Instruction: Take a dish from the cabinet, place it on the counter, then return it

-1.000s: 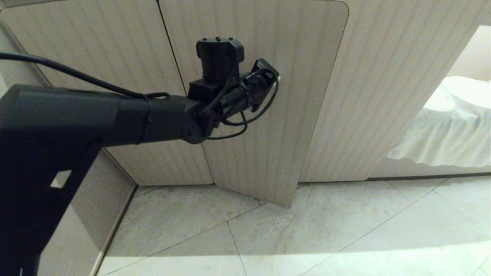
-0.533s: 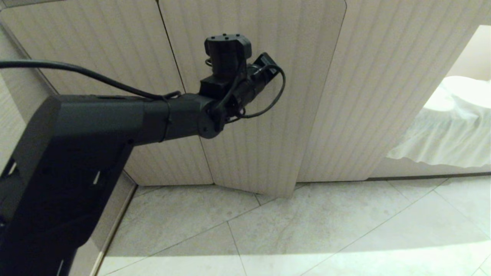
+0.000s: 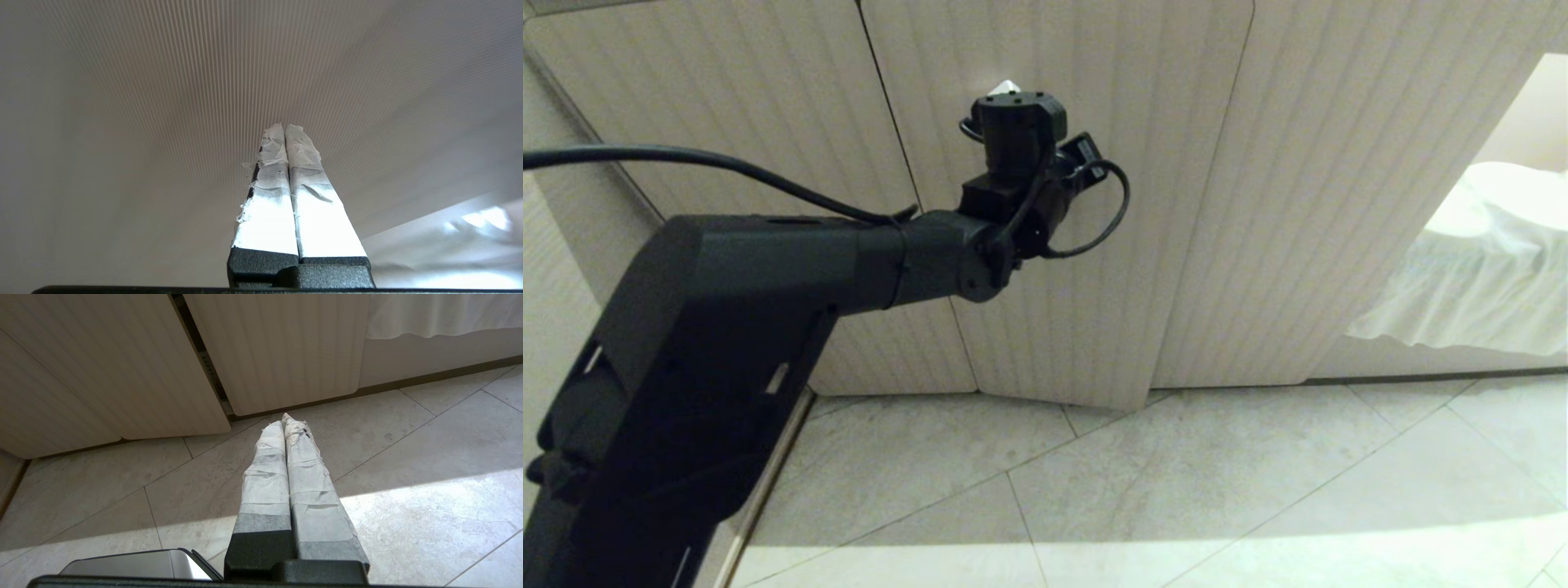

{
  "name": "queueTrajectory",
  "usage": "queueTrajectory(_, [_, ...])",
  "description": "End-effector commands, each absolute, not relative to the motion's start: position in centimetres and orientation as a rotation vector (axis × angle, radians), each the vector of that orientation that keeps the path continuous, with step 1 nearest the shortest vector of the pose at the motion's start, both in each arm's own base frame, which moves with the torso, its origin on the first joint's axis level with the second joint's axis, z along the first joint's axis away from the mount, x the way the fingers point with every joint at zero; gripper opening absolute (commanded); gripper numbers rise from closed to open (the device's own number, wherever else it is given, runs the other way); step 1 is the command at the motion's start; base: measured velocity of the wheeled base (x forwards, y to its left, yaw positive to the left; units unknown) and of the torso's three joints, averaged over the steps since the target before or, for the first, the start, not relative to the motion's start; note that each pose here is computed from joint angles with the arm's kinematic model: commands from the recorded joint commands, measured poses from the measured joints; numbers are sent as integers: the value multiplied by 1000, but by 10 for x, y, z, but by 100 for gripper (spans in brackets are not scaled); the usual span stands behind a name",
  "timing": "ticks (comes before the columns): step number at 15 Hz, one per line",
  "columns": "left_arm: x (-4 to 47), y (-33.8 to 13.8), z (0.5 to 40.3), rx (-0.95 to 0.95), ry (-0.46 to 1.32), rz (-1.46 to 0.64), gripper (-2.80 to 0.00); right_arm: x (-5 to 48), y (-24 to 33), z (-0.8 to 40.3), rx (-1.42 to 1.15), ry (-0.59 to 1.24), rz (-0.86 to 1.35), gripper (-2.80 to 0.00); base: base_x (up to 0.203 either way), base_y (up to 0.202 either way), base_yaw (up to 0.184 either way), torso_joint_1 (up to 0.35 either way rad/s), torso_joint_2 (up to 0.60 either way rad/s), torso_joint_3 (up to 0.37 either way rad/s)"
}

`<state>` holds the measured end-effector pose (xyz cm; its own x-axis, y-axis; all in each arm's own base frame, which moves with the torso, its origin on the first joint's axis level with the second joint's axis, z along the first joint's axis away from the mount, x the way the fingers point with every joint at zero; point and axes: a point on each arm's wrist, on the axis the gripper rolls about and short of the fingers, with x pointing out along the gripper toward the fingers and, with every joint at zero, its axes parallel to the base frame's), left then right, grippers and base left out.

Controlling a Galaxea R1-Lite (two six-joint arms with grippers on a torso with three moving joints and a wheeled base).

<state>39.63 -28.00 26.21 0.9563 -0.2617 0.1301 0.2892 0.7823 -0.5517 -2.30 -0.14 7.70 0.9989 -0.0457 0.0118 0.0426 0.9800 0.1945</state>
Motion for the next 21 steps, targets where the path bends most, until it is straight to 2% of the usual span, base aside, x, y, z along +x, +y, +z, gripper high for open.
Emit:
queueTrajectory(1, [380,-265,295,-586,-122,-259,-280,-23,-1,77,197,-17,-45,-280,0,0,0,0,0,0])
queueTrajectory(5, [333,-229,358,-542,-231,-249,-280,-23,-1,77,197,-17,-45,-280,0,0,0,0,0,0])
queueTrajectory(7, [301,-207,370,-501,-225,-250,-280,-23,-1,77,197,-17,-45,-280,0,0,0,0,0,0])
queueTrajectory(12, [201,-143,361,-299,-154,-364,-280,-23,-1,77,197,-17,-45,-280,0,0,0,0,0,0])
queueTrajectory(17, [87,-63,335,54,-26,-532,-280,-23,-1,77,197,-17,-44,-280,0,0,0,0,0,0])
queueTrajectory(19, [57,-40,321,250,29,-528,-280,-23,-1,77,197,-17,-44,-280,0,0,0,0,0,0])
queueTrajectory(21, [39,-24,309,360,68,-474,-280,-23,-1,77,197,-17,-45,-280,0,0,0,0,0,0])
